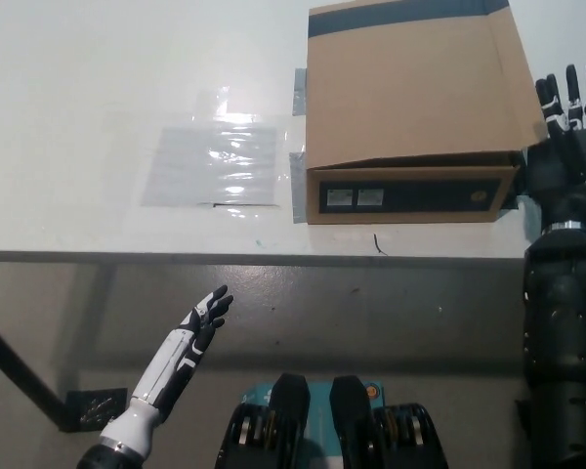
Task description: A small storage box is placed at the center of the table and the robot uses its right hand to slide under its lid and push it upwards to open it
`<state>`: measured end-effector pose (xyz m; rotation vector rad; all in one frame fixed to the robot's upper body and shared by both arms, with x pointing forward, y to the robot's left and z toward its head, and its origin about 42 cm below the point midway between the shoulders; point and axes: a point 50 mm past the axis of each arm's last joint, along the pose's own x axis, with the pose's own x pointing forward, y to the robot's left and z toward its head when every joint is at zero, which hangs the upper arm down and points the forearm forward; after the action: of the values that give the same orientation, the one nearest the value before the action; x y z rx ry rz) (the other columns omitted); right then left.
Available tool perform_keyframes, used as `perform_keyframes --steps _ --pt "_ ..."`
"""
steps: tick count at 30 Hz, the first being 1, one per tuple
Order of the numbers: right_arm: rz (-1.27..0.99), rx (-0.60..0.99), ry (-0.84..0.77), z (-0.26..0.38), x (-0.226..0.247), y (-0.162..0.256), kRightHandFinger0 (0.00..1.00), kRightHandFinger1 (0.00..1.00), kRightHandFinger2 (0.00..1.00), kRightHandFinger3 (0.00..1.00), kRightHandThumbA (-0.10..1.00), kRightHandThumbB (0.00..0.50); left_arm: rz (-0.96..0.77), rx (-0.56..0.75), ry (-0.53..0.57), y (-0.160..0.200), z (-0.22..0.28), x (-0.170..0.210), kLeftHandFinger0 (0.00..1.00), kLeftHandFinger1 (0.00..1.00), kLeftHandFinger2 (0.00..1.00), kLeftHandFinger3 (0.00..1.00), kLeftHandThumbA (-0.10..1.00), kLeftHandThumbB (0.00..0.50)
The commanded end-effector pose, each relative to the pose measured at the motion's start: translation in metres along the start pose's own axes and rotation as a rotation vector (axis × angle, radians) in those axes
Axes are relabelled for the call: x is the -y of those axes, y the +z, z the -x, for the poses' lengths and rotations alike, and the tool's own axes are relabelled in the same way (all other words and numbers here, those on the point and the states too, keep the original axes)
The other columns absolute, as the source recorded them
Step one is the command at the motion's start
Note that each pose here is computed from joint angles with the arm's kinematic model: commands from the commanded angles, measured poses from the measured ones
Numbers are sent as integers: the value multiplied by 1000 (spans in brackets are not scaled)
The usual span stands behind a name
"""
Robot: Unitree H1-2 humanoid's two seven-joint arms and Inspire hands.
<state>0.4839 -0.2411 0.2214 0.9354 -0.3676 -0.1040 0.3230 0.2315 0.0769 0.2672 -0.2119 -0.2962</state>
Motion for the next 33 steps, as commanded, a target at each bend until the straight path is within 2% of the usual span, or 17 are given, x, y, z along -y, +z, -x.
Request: perform_keyframes --steps 1,19,27,30,33 --pt "-18 62 130 -18 -52 16 1000 1000 1000 1000 1000 346 -14 53 -19 9 -8 -4 1000 1000 1000 1000 1000 500" --pt "-53 65 208 -13 -84 20 1000 1000 1000 1000 1000 337 -16 47 -23 9 -10 -6 1000 1000 1000 1000 1000 500" --pt "-88 24 178 -12 -91 -4 1000 1000 1000 1000 1000 328 -11 53 -29 10 -12 -4 1000 1000 1000 1000 1000 500" --pt "-95 6 164 -12 -90 -17 1000 1000 1000 1000 1000 340 -23 58 -29 10 -12 -5 1000 1000 1000 1000 1000 500" --pt "-121 -22 132 -11 -83 -30 1000 1000 1000 1000 1000 315 -23 58 -30 11 -13 -6 1000 1000 1000 1000 1000 500"
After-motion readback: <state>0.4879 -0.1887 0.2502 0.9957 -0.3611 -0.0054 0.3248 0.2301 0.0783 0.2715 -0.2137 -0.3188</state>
